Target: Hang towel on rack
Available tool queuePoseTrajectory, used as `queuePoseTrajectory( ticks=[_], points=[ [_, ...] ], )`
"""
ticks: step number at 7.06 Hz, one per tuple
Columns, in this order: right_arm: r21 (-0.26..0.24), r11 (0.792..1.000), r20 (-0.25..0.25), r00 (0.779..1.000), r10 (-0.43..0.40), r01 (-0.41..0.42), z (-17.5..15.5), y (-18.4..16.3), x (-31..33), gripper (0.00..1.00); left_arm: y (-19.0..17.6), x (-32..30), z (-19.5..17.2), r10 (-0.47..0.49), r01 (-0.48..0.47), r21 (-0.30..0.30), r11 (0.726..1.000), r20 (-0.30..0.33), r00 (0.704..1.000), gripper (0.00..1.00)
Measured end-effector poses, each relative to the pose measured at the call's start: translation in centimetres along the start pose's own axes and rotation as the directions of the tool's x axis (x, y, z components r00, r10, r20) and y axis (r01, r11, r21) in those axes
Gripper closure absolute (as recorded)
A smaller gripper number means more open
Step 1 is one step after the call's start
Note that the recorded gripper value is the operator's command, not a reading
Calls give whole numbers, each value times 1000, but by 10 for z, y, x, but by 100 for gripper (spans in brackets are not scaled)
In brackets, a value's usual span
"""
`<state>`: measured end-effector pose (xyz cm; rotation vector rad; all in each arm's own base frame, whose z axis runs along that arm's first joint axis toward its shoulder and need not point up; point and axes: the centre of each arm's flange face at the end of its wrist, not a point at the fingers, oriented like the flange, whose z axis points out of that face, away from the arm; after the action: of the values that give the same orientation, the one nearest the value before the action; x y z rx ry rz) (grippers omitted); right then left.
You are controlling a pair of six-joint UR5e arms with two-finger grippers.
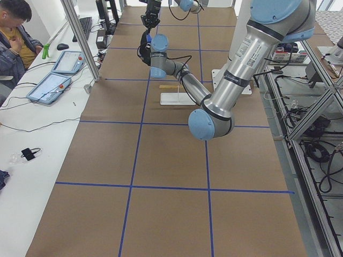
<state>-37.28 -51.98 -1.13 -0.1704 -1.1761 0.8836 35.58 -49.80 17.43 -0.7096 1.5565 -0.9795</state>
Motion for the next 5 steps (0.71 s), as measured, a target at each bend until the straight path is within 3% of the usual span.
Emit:
queuePoseTrajectory(
  ticks=[3,5],
  points=[
    [10,1000,10,1000,-18,18,-3,-3,9,0,2,-2,-3,48,-48,-24,999,-13,999,100],
    [12,998,14,998,-56,56,-9,-12,34,0,-3,-10,-10,177,-179,-55,982,-34,984,100]
  ],
)
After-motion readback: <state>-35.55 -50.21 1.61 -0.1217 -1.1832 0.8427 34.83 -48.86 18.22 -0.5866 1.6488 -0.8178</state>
